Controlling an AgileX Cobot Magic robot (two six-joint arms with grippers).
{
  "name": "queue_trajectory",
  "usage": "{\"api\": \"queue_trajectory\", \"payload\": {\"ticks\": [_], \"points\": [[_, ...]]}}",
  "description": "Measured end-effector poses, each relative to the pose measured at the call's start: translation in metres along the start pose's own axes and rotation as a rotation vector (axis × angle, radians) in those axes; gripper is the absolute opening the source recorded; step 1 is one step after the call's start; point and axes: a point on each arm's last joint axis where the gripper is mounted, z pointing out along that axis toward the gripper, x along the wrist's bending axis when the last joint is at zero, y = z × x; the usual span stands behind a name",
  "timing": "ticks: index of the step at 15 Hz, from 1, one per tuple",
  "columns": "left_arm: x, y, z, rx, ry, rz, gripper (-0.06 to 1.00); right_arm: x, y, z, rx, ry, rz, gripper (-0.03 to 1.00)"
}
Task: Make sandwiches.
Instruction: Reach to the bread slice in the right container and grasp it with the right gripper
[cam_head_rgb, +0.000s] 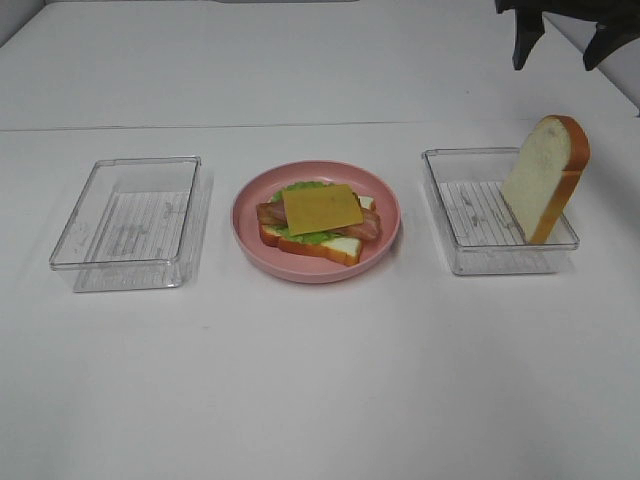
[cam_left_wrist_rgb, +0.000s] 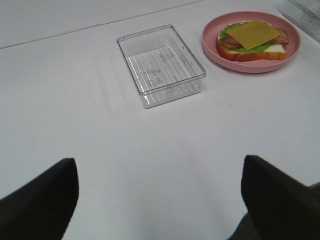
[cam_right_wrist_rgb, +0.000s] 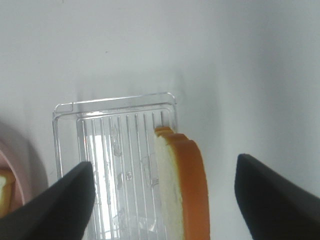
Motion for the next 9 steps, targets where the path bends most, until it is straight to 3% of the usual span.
{"api": "queue_trajectory", "payload": {"ticks": [5, 9], "points": [[0.000, 0.000, 0.000, 0.000, 0.000, 0.000, 0.83, -0.017, -0.022, -0.014, 0.058, 0.034, -0.002, 0.72], [0.000, 0.000, 0.000, 0.000, 0.000, 0.000, 0.83, -0.016, -0.031, 0.002, 0.124, 0.038, -0.023, 0.72]]}}
